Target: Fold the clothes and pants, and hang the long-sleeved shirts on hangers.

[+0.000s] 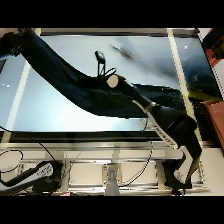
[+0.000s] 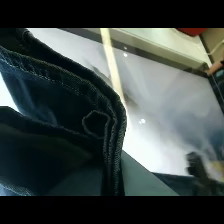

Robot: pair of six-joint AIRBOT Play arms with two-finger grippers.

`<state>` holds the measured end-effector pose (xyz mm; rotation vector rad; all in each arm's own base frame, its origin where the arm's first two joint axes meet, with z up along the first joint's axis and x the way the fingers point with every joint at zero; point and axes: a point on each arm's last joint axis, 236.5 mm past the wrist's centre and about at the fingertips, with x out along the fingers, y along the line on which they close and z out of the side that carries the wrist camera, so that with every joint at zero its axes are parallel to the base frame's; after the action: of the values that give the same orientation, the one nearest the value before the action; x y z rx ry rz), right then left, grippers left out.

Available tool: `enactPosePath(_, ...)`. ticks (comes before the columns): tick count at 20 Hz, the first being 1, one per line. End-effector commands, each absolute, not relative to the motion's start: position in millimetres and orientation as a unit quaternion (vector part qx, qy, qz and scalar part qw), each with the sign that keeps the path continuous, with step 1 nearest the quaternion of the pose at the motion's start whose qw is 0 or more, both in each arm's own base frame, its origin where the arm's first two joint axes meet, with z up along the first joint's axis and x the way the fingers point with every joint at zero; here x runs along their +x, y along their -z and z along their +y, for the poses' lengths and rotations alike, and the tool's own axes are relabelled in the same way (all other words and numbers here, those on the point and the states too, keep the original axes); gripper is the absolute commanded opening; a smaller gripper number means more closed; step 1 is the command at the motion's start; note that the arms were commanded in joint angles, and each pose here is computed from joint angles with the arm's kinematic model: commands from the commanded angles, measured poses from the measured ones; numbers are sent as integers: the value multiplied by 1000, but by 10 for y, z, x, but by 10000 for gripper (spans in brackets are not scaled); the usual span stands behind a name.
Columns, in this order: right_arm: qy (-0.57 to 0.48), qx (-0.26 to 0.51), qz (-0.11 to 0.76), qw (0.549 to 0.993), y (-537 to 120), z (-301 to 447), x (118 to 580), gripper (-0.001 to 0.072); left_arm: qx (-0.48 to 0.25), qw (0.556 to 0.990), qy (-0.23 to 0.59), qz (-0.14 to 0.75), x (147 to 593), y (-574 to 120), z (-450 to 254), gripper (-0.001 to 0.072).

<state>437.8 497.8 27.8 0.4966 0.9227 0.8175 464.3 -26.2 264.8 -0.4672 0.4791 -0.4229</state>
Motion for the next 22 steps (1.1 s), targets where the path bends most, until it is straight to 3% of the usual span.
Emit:
enactPosePath(1,-410,217,442,767,-127,5463,4061,46,-219,917,232,239,4618,-2651,-536,17)
enactPosePath(6,-424,140,442,778,41,5494,3889,48,-222,899,263,272,4708,-2390,-864,17)
enactPosePath(13,-346,28,509,788,341,4234,4485,49,-229,845,317,365,4828,-1599,-1569,17)
enactPosePath(17,-271,45,538,797,211,3146,4977,49,-215,768,384,465,4435,-1093,-2065,17)
enactPosePath(22,-206,89,532,816,-183,2118,5296,49,-202,710,420,529,4189,-584,-2585,17)
